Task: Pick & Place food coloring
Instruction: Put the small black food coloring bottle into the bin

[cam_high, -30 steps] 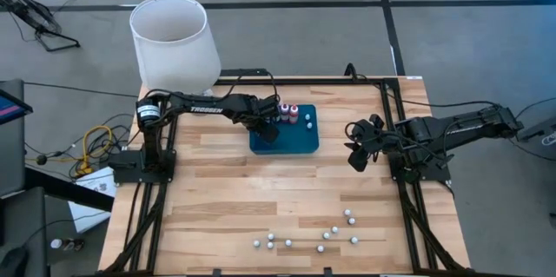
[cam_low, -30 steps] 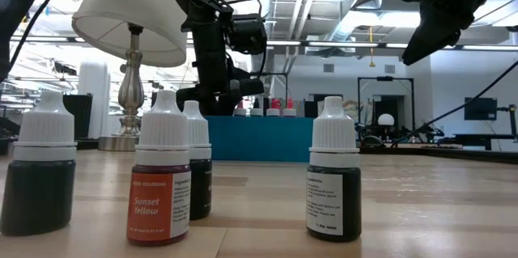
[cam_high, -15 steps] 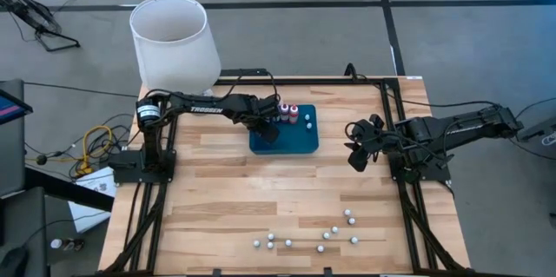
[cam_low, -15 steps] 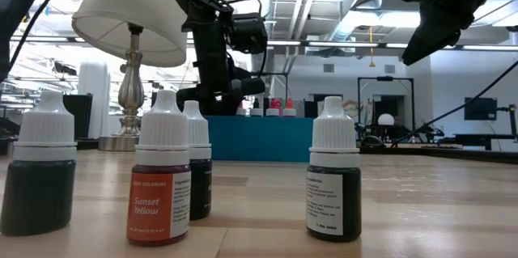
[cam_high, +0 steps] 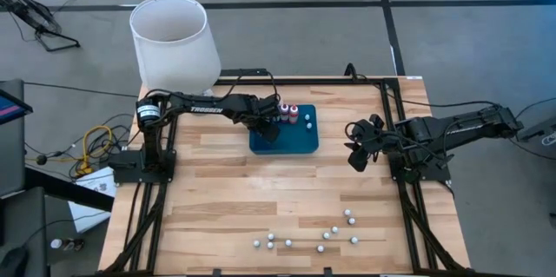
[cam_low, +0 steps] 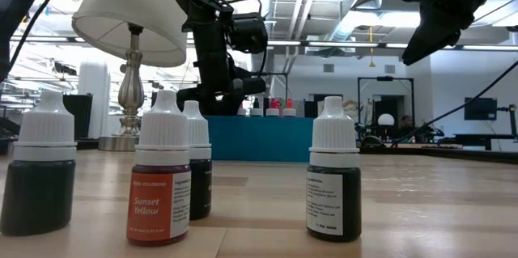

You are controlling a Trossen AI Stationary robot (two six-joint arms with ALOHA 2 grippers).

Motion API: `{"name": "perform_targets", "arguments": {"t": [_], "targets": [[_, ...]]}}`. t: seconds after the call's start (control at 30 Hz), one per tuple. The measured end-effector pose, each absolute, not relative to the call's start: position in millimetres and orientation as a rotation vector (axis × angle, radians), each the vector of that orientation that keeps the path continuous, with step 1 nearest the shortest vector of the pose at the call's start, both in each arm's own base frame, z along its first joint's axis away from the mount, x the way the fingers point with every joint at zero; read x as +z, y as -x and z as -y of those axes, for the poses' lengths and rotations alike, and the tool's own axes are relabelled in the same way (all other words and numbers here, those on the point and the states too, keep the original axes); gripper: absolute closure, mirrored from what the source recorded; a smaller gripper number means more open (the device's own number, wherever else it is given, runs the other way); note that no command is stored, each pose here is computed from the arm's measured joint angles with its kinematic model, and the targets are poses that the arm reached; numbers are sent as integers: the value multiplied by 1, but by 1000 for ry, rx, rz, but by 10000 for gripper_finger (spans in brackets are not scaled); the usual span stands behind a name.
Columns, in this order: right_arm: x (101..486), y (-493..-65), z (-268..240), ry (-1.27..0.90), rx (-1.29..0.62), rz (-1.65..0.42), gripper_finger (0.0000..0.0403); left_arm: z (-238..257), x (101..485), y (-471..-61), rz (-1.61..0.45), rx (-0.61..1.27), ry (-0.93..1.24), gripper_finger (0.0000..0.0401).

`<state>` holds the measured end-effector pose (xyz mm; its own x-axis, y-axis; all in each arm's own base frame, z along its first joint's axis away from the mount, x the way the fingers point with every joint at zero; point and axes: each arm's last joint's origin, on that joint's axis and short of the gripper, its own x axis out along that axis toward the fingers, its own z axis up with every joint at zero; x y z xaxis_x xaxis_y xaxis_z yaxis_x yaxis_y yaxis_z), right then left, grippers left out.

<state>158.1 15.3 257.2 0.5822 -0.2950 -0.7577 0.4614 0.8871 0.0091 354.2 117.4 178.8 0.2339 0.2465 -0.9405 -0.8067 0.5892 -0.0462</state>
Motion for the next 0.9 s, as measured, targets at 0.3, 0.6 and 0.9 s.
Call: {"name": "perform_targets", "arguments": {"t": [0.3, 0.6, 0.9], "targets": [[257, -158, -15, -214, -445, -841, 281, -115, 179, -355, -1103, 804, 606, 275], [257, -158, -15, -213, -445, -841, 281, -116, 179, -354, -1108, 827, 602, 275], [257, -158, -15, -212, -444, -842, 281, -116, 179, -352, -1114, 850, 595, 275]]}}
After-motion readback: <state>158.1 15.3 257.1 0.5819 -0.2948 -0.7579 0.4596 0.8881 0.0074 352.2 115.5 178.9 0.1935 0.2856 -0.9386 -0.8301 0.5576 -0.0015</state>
